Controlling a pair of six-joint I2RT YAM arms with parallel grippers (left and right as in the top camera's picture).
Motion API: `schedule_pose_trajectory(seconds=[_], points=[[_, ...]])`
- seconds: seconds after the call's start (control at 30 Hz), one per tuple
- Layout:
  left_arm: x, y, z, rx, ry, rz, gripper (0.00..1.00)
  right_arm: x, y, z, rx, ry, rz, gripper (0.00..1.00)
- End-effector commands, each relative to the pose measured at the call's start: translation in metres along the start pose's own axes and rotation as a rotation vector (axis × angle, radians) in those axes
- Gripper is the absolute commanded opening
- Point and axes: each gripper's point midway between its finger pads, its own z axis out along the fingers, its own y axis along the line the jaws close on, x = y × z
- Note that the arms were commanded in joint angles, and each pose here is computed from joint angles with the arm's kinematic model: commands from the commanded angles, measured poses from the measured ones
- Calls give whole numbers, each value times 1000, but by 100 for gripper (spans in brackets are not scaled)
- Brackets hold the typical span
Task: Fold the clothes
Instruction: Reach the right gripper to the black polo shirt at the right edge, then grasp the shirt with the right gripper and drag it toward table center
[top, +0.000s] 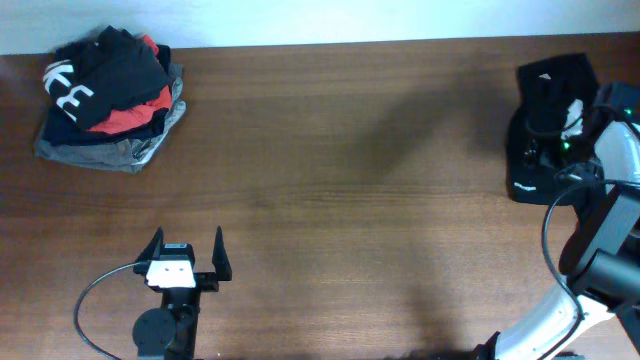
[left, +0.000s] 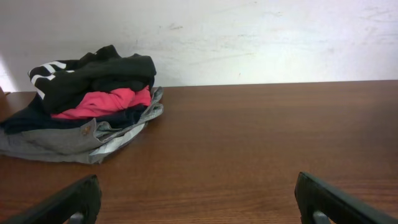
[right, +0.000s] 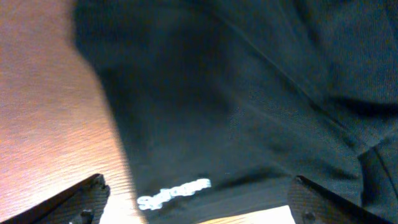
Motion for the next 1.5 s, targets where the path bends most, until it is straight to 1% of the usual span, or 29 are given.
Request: schedule_pose_trajectory(seconds=[0.0,0.23,0.33,0.57,0.73,1.03,1.2,1.33,1.37,1.47], points=[[1,-1,0,7,1,19,99,-3,6,7,-61,6,2,93],[1,-1,0,7,1,19,99,0,23,16,-88,28,-25,88],[1,-1,0,7,1,19,99,1,32,18,-92,33,-46,84],[1,-1,0,7,1,19,99,10,41,27,-20,59,-99,84],[1,-1,0,7,1,19,99,10,37,28,32,64,-110,83],[1,-1,0,7,1,19,99,23,33,50,42,129,-111,81],[1,-1,0,7,1,19,99,26,30,54,58,143,-111,70],[1,-1,0,7,1,19,99,30,26,56,81,164,-113,57],[1,-1,0,7,1,19,99,31,25,57,82,169,-112,53],[1,-1,0,7,1,19,99,32,26,57,81,171,-112,35]])
